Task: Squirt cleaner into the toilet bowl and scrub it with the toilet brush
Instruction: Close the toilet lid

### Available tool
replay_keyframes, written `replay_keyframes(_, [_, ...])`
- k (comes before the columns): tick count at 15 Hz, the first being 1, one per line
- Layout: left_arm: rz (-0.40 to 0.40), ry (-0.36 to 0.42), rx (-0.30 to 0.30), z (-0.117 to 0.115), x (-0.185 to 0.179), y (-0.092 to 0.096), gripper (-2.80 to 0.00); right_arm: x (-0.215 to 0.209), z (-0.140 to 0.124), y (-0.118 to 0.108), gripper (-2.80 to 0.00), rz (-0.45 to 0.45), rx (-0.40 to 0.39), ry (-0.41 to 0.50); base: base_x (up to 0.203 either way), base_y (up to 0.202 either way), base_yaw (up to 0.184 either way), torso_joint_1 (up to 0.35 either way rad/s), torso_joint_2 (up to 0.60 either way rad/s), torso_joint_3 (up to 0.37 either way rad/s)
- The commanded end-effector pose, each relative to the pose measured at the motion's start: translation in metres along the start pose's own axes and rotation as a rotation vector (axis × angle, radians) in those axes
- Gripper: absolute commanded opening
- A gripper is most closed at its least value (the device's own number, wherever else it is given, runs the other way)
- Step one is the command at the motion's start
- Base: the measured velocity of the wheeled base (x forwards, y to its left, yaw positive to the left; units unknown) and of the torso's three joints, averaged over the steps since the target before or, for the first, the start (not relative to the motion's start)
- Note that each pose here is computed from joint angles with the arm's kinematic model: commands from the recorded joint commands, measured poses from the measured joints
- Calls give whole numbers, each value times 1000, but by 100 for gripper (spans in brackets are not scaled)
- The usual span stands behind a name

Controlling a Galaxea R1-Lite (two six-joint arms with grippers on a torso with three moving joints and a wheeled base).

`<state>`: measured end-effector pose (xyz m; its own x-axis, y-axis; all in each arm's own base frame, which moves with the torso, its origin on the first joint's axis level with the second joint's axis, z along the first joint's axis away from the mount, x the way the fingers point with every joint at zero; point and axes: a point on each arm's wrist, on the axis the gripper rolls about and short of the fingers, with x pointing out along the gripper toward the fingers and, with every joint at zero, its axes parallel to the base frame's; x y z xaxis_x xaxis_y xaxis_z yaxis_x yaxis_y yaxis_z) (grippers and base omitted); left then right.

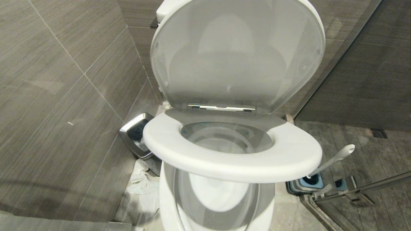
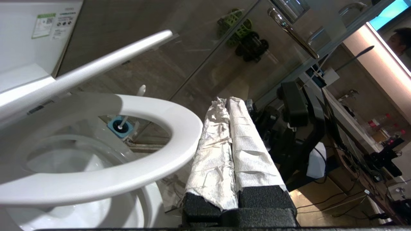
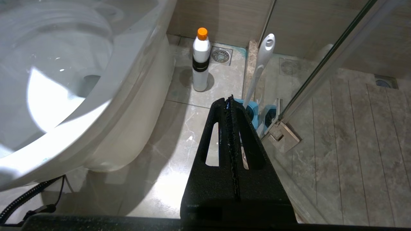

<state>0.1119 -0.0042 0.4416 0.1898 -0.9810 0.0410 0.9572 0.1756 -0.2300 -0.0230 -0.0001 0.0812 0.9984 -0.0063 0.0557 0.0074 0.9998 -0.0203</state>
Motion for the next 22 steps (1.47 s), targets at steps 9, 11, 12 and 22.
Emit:
replay_keyframes(9, [111,-264,-1069,32,7,64,-280,2,-7,0,-280,1,-1,25,0,0,0,0,0,0])
replay_keyframes(11, [147,-319,-1245,35,16,64,-280,2,-7,0,-280,1,-1,24,0,0,0,0,0,0])
replay_keyframes(12, [147,-302,-1185,35,20,62,-280,2,-7,0,-280,1,-1,25,0,0,0,0,0,0])
replay_keyframes(22, [668,147,-224,-35,65,109,-280,2,-7,0,-280,1,-1,24,0,0,0,0,0,0])
